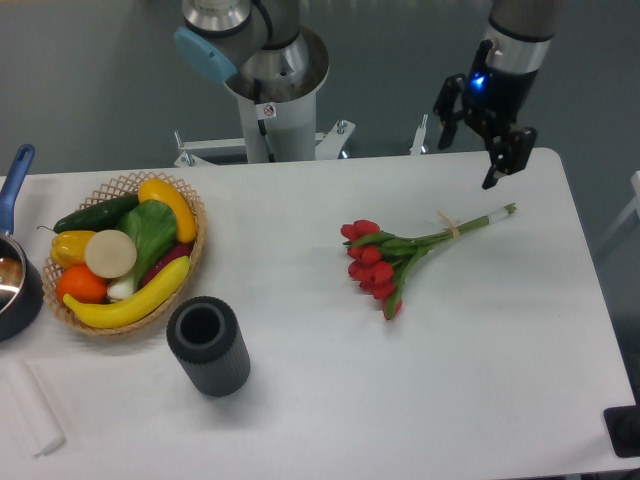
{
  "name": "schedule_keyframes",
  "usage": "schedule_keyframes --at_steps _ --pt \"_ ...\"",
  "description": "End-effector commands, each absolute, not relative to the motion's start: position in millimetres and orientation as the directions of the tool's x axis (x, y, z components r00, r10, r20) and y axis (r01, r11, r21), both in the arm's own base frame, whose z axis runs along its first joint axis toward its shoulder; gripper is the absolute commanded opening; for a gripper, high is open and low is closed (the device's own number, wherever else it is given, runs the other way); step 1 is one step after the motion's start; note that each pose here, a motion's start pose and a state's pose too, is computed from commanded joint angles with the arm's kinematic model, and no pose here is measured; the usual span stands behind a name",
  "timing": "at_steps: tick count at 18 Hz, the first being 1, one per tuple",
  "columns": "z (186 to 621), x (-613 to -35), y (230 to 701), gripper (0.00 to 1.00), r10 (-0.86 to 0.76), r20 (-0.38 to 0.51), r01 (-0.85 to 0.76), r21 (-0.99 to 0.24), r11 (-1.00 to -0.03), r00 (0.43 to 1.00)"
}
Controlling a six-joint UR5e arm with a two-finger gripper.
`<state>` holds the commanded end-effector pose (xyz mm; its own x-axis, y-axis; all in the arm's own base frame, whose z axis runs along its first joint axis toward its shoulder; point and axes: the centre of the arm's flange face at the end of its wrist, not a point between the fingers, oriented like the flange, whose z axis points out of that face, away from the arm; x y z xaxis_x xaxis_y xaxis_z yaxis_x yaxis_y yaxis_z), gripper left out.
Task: Pick up the flowers from the table
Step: 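Move the open gripper over the stems of the red tulip bundle, then lower the gripper onto the tulip stems near the blooms and close it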
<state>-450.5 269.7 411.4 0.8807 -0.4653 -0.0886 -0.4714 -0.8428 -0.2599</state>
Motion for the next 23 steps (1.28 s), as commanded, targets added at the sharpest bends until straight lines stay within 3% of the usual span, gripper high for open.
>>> schedule_keyframes --at_steps 4,7,13,17,23 --pt "389.6 -436.6 277.2 1.0 -0.484 -0.047 -0.477 -0.271 -0.836 0.874" --pt "379.3 -435.8 277.7 1.0 -0.482 -0.071 -0.482 -0.263 -0.835 0.873" --pt "350.8 -430.6 293.5 1.0 -0.412 -0.003 -0.396 -0.275 -0.876 0.911" --pt "329.7 -446.4 315.2 1.0 -0.384 -0.034 -0.38 -0.259 -0.888 0.923" --pt "302.3 -473.0 340.7 1.0 -0.433 -0.006 -0.426 -0.188 -0.885 0.901"
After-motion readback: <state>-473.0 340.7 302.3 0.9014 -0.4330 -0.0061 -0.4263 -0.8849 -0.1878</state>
